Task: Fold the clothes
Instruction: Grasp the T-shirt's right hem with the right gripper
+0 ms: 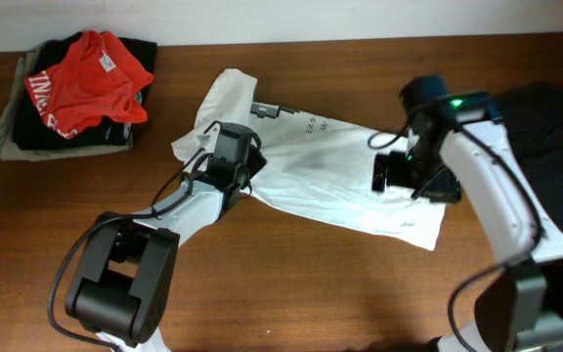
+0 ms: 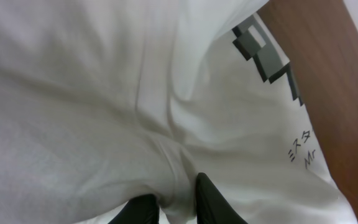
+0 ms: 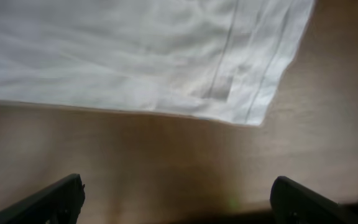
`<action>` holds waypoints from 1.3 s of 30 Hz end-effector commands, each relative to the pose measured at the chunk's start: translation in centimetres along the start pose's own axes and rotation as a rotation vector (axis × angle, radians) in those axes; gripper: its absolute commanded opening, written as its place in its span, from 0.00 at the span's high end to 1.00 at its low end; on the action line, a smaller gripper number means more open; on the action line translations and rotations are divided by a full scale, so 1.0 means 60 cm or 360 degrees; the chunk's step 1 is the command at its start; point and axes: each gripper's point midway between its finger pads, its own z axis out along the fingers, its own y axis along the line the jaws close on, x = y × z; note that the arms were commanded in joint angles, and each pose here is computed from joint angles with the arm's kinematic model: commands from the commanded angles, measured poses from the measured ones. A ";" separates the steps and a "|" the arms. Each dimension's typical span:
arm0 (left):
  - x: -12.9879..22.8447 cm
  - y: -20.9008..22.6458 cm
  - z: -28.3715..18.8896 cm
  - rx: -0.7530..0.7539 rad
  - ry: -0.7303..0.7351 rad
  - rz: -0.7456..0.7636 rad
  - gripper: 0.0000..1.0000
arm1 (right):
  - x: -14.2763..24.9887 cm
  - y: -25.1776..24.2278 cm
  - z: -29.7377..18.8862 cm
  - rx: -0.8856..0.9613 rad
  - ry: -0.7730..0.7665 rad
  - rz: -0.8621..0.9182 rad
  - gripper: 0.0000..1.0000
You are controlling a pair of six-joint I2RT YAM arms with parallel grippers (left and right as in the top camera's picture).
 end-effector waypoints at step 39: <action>-0.001 0.006 0.004 -0.0034 -0.0015 0.0036 0.78 | 0.001 -0.058 0.218 -0.0088 0.0024 0.0333 0.42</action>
